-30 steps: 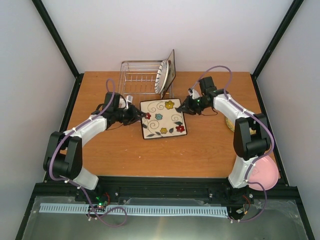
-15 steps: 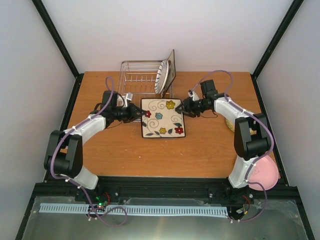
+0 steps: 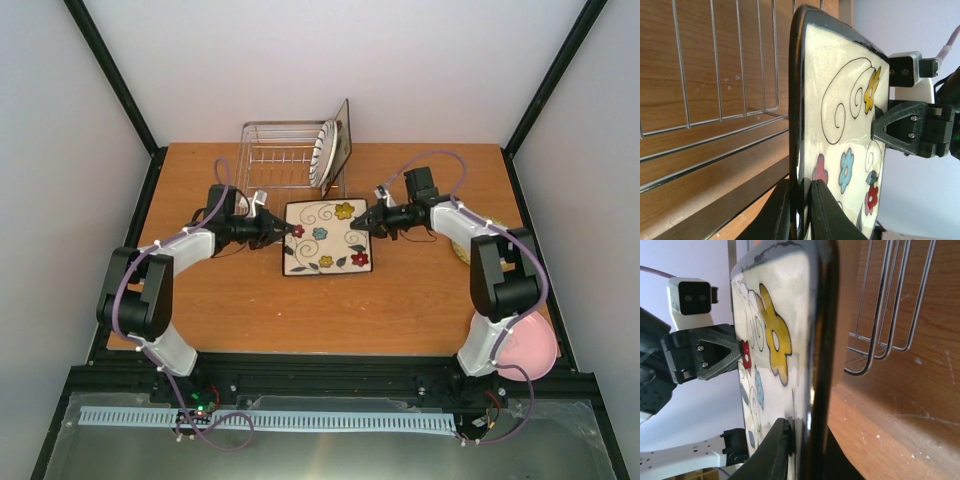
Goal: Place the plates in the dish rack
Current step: Pick up the plate at the center of the board.
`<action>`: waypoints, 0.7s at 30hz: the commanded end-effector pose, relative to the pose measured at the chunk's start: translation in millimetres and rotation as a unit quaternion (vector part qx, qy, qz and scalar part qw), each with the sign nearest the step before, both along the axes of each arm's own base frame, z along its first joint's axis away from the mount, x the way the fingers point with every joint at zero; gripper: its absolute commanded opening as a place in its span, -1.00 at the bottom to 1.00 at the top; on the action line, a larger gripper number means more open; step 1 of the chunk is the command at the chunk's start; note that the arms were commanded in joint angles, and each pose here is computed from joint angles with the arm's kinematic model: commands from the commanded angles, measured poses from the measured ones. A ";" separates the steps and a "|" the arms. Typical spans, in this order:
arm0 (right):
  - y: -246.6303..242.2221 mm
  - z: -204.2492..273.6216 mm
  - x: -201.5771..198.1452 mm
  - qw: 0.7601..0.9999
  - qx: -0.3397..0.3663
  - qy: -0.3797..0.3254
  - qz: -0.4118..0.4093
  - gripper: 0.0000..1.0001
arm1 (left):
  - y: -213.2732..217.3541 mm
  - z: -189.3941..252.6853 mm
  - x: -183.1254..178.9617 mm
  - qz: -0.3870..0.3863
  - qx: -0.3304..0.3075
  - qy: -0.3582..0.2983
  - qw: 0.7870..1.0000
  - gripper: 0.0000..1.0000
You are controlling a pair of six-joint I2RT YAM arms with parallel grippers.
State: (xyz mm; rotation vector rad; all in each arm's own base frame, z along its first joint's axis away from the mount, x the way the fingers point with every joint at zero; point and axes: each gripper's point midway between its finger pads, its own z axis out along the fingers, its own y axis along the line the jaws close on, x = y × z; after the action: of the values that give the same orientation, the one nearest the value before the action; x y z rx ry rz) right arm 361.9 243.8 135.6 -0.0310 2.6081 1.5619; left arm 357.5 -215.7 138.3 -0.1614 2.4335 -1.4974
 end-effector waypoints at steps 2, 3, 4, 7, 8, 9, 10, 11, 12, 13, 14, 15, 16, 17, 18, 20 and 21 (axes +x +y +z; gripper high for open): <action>31.7 42.8 -25.7 0.996 0.056 -0.027 0.063 -0.95 | -25.3 25.0 -1.1 -0.044 -0.024 -0.039 0.998 -0.99; 31.1 43.4 -27.0 0.996 0.055 -0.027 0.063 -0.94 | -25.0 25.8 -0.3 -0.044 -0.020 -0.042 0.998 -0.99; 30.4 45.1 -28.4 0.996 0.056 -0.029 0.064 -0.94 | -25.2 28.3 1.2 -0.046 -0.018 -0.046 0.998 -0.99; 28.0 51.3 -30.7 0.996 0.057 -0.036 0.062 -0.94 | -25.6 30.2 2.9 -0.052 -0.010 -0.050 0.997 -0.99; 27.0 53.5 -30.1 0.996 0.057 -0.039 0.060 -0.94 | -25.2 30.4 4.1 -0.052 -0.006 -0.050 0.997 -0.99; 26.5 57.9 -29.6 0.995 0.060 -0.045 0.059 -0.94 | -25.3 32.3 5.6 -0.053 -0.003 -0.051 0.997 -0.98; 27.0 63.7 -29.7 0.995 0.066 -0.052 0.061 -0.94 | -25.2 34.5 6.8 -0.054 0.001 -0.054 0.997 -0.96; 26.7 68.4 -27.8 0.994 0.066 -0.059 0.058 -0.94 | -25.0 37.2 8.3 -0.053 0.006 -0.056 0.997 -0.87; 27.7 74.7 -27.4 0.993 0.073 -0.067 0.059 -0.94 | -24.7 40.9 10.3 -0.053 0.009 -0.062 0.997 -0.83; 27.9 81.0 -26.0 0.992 0.078 -0.076 0.057 -0.94 | -24.2 44.6 11.7 -0.053 0.012 -0.066 0.996 -0.75; 27.5 85.1 -24.3 0.992 0.077 -0.083 0.053 -0.94 | -24.0 49.0 13.2 -0.052 0.015 -0.071 0.996 -0.51; 27.7 90.1 -23.1 0.991 0.080 -0.089 0.052 -0.94 | -23.7 54.4 15.2 -0.051 0.018 -0.078 0.996 -0.42; 27.5 95.0 -21.4 0.991 0.081 -0.096 0.050 -0.94 | -22.0 56.3 15.3 -0.047 0.025 -0.076 0.996 -0.37; 26.9 99.0 -20.1 0.991 0.078 -0.103 0.046 -0.94 | -20.0 60.4 15.9 -0.041 0.031 -0.079 0.996 -0.24; 26.9 103.7 -19.9 0.990 0.080 -0.110 0.046 -0.94 | -17.9 66.4 17.3 -0.036 0.033 -0.086 0.995 -0.04; 25.5 111.7 -17.9 0.989 0.073 -0.122 0.039 -0.94 | -9.7 74.6 18.6 -0.022 0.044 -0.093 0.995 0.04; 25.4 116.0 -18.1 0.988 0.073 -0.127 0.040 -0.94 | -3.2 77.3 20.0 -0.012 0.050 -0.094 0.994 0.08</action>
State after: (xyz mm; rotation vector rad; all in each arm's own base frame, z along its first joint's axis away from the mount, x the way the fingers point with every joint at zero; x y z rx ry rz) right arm 354.0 251.5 189.7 -0.1046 2.4896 1.5661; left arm 376.3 -218.8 170.3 -0.0587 2.4495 -1.3757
